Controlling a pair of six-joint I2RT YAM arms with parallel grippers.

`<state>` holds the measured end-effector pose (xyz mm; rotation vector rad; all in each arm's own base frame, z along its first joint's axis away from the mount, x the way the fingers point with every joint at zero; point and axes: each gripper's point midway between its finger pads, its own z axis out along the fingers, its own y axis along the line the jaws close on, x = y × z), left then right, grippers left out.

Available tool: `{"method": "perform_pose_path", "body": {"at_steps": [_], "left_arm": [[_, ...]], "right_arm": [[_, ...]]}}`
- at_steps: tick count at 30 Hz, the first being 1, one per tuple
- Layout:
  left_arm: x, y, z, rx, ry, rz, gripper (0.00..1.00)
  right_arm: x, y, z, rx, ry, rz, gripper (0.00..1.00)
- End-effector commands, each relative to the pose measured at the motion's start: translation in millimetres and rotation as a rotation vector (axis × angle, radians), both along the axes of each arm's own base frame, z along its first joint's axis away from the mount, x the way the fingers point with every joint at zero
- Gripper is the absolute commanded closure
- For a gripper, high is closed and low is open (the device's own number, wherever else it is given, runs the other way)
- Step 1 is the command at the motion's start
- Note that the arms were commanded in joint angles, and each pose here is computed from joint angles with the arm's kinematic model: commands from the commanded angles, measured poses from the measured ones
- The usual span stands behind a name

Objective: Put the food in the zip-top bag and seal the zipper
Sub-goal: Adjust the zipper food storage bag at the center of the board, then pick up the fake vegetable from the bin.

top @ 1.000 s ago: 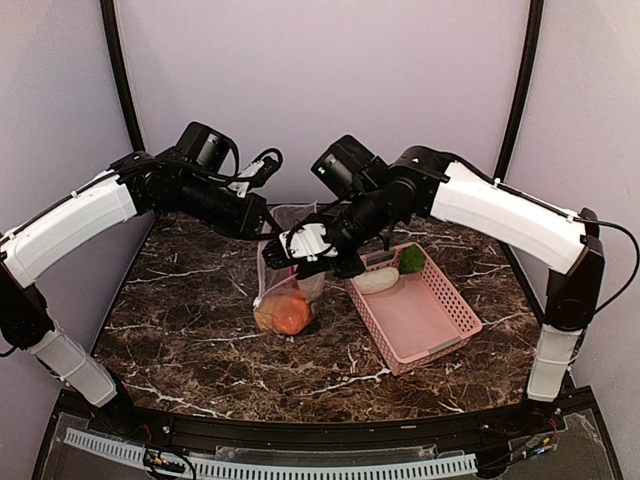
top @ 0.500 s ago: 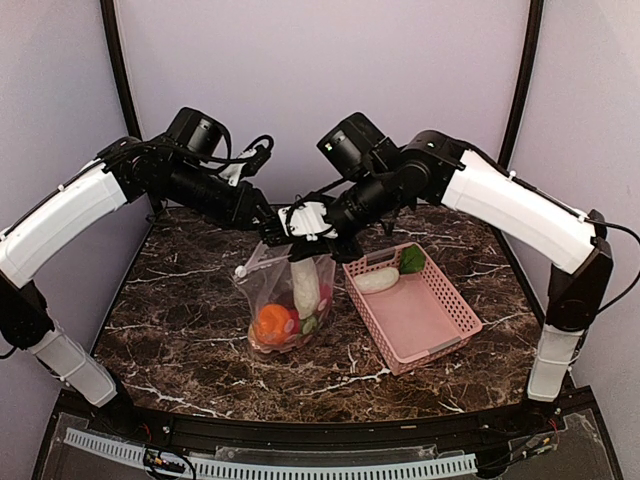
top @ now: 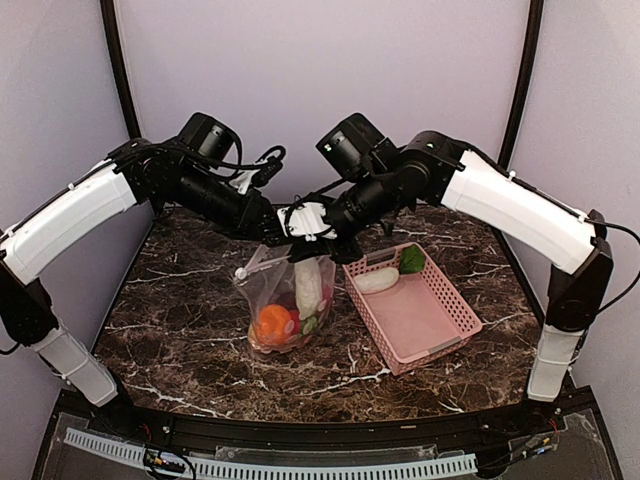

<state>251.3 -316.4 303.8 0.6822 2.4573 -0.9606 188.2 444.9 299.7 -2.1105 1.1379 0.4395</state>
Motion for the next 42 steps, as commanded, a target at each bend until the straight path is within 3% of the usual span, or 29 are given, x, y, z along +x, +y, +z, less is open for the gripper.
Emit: {"method": "perform_pose_path", "body": {"at_steps": [1,6,13,20,27,34,42], "left_arm": [[3.0,-4.6,-6.7,0.027,0.021,-0.011,0.79],[14.7,2.7,-6.7,0.082,-0.019,0.039,0.98],[38.9,33.1,24.9,0.173,-0.195,0.179,0.99],[41.1,7.1,30.1,0.108,-0.168,0.097,0.99],[42.9,0.5,35.2,0.099,-0.167,0.075,0.99],[44.6,4.0,27.8,0.134,-0.172,0.073,0.99],[40.8,9.8,28.4,0.119,-0.201,0.080,0.99]], "right_arm": [[-0.3,5.9,10.2,0.030,-0.021,-0.011,1.00],[-6.1,2.4,10.3,0.032,-0.007,-0.005,1.00],[-26.7,-22.1,10.5,-0.009,0.047,0.017,1.00],[-12.2,-24.7,39.3,0.070,-0.005,-0.074,0.75],[26.4,-69.7,70.6,0.159,0.017,-0.203,0.61],[79.8,-145.0,26.0,0.145,0.078,-0.397,0.56],[94.7,-200.1,-53.1,0.049,0.196,-0.561,0.47]]}}
